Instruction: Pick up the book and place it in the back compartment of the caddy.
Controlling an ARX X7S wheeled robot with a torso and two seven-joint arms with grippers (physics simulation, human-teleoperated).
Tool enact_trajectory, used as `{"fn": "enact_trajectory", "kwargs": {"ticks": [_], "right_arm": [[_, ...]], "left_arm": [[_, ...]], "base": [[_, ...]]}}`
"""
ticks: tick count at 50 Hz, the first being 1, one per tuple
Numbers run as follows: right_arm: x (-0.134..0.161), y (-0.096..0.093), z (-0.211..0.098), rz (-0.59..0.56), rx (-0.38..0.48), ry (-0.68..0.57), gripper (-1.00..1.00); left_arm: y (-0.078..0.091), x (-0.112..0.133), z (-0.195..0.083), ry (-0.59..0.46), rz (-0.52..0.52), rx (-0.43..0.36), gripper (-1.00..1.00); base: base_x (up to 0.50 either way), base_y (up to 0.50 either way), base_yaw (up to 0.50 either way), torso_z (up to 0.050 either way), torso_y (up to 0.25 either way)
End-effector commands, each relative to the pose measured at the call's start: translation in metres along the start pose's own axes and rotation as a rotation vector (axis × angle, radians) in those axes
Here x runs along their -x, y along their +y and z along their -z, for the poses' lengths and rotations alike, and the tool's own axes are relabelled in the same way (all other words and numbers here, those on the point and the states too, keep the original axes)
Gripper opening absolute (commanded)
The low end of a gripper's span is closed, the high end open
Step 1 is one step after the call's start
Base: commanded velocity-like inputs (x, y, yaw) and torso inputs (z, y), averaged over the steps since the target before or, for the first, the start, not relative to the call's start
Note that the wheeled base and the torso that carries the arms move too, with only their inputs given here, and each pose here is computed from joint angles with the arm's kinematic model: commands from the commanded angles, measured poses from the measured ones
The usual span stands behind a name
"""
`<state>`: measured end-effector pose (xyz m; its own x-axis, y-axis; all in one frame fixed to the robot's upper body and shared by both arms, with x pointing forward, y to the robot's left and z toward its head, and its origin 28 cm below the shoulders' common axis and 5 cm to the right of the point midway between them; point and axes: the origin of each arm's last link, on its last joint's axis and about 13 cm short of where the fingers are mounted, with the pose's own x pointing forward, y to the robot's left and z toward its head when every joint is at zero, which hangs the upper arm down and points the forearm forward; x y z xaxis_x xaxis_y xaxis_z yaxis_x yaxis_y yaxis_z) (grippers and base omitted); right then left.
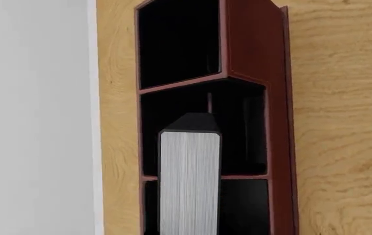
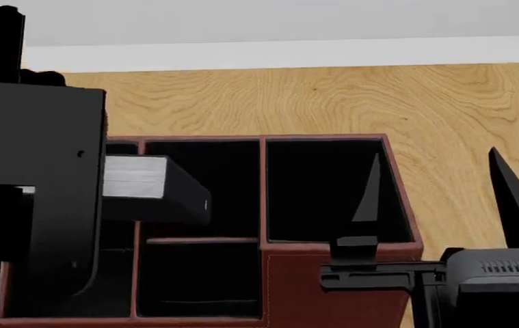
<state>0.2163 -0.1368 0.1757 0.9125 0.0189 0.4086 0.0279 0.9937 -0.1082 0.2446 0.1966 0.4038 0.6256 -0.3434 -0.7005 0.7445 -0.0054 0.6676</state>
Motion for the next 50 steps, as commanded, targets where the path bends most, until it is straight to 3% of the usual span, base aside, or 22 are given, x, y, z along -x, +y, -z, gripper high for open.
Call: {"fn": "enact_trajectory", "kwargs": {"ticks": [1, 17, 50], "right_arm": [[0.004, -0.002, -0.004, 0.000, -0.017, -0.020, 1.00], [0.007, -0.004, -0.008, 0.003, -0.031, -0.037, 1.00], [0.005, -0.003, -0.006, -0.005, -0.043, -0.034, 1.00]], "left_arm": [[0.013, 0.021, -0.022, 0.049, -0.144, -0.023, -1.00], [0.005, -0.007, -0.020, 0.073, -0.047, 0.008, -1.00], [0.000, -0.036, -0.025, 0.049, -0.014, 0.055, -1.00]], "base": [[0.00, 0.00, 0.00, 0.000, 0.000], [0.00, 0.00, 0.00, 0.000, 0.001], [0.00, 0.00, 0.00, 0.000, 0.001]]}}
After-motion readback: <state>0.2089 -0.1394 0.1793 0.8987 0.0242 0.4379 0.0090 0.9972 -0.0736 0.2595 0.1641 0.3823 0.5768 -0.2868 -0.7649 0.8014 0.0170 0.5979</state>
